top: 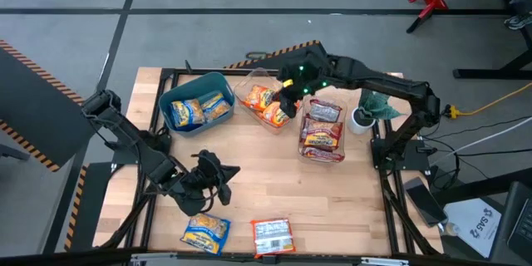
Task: Sort Maruchan noodles
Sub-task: Put the orange noodle pack into the left transparent bin
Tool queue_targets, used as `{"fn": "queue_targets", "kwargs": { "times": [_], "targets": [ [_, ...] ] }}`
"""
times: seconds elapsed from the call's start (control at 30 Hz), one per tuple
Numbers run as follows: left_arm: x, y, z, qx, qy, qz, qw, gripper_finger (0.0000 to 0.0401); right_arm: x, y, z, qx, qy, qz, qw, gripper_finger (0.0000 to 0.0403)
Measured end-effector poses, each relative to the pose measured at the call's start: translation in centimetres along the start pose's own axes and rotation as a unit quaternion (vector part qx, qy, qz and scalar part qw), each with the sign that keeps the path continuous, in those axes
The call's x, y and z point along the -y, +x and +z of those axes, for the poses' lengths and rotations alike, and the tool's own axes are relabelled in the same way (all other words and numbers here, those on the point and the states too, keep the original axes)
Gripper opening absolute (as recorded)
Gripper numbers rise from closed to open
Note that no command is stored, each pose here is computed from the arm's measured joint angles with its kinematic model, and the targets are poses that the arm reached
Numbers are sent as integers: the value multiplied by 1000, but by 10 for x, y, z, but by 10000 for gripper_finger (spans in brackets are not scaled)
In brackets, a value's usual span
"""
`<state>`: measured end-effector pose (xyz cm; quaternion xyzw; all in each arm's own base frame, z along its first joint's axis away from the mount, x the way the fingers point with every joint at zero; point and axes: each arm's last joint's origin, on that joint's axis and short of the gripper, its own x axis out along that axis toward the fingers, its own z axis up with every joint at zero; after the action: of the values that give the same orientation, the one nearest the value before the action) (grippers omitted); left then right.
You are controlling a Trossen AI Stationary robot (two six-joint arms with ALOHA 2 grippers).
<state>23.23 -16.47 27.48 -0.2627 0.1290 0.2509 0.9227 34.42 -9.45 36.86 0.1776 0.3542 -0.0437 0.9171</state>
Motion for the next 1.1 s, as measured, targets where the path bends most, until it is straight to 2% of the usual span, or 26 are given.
{"fn": "queue_targets", "kwargs": {
  "times": [0.1,0.2,0.27,0.37,0.43,0.6,0.77,0.93,1.1],
  "targets": [
    [2,-5,-4,-25,4,-18,1000,0,-9,-15,17,45,-23,33,998,1],
    [5,-11,-9,-52,-3,-37,998,0,-17,-25,27,74,-41,102,991,1],
    [6,-15,-13,-82,-1,-54,995,0,-25,-26,29,74,-55,180,979,1],
    [9,-23,-19,-119,0,-78,990,0,-46,-26,24,43,-70,300,950,1],
    [10,-29,-22,-125,0,-86,988,0,-66,-21,16,19,-82,331,940,1],
    [10,-35,-26,-133,9,-93,987,0,-115,8,-20,-28,-114,275,954,1],
    [12,-39,-32,-204,19,-120,972,0,-145,36,-68,-82,-145,199,966,1],
    [13,-40,-43,-239,50,-128,961,0,-163,60,-122,-132,-139,162,968,1],
    [14,-36,-54,-247,76,-123,958,0,-186,78,-176,-128,-127,170,969,1]
  ]
}}
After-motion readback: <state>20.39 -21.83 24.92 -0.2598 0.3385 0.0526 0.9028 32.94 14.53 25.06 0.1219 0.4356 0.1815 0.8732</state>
